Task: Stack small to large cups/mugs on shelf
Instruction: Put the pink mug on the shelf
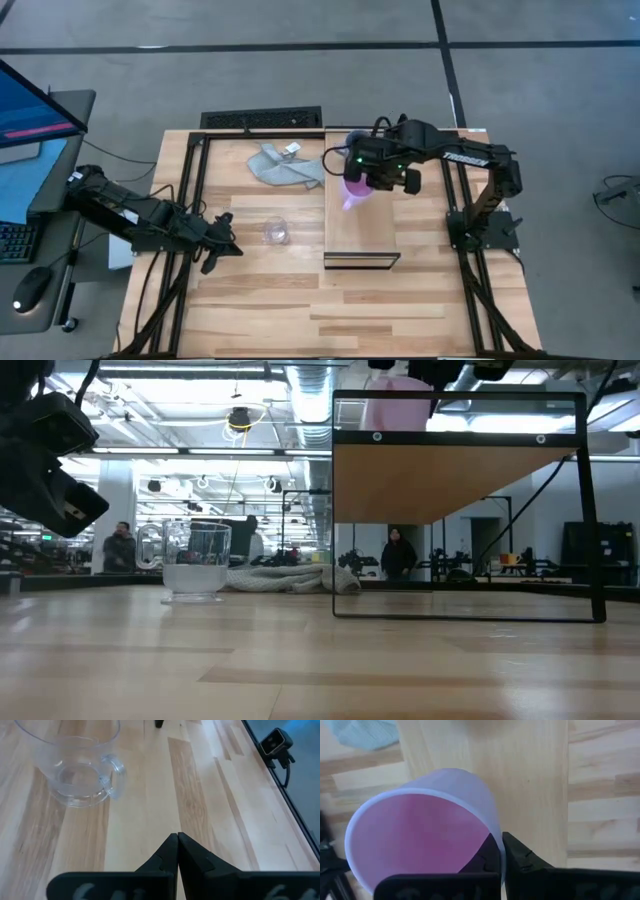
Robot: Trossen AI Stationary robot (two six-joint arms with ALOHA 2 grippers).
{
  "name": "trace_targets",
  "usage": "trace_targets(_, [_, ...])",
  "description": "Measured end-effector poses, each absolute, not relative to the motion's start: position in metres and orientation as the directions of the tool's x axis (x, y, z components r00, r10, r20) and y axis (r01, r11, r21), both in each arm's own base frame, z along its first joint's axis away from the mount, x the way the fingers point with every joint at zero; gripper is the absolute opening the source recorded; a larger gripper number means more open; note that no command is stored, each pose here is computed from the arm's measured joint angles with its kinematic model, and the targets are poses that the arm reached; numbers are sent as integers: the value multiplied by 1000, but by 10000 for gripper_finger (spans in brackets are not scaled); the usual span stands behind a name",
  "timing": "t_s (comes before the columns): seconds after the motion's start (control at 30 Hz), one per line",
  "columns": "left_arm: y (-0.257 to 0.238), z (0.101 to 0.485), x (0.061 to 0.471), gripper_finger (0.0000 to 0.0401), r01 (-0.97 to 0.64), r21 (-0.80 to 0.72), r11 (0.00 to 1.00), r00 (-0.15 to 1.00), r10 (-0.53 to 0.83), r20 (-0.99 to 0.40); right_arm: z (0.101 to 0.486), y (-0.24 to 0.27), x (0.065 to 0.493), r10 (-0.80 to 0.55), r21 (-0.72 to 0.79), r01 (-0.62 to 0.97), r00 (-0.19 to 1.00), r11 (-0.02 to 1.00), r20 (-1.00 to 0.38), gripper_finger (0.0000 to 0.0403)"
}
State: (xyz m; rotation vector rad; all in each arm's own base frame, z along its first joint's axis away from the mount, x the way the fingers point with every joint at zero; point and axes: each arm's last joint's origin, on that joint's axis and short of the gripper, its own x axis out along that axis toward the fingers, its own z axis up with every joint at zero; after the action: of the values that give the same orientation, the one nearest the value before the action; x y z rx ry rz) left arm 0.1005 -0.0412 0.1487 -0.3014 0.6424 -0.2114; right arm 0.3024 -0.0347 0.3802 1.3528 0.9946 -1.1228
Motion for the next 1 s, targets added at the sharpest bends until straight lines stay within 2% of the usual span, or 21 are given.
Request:
trace_targets(0.17, [-42,149,100,0,124,-357,926,768,-317,-556,372,-36,301,-24,174,971,173,-163,-985,10])
trace_targets(0.53, [-42,149,100,0,134,-360,923,763,-328,-557,369,-47,300,-56,166,950,156,-265,-986,10])
trace_targets(0.8, [-43,149,100,0,165,-362,918,751,-355,-556,367,-50,300,-39,159,937,154,-311,-987,10])
trace_targets(1.0, [-43,149,100,0,172,-367,914,747,-364,-556,345,-39,300,25,70,941,83,-330,-996,10])
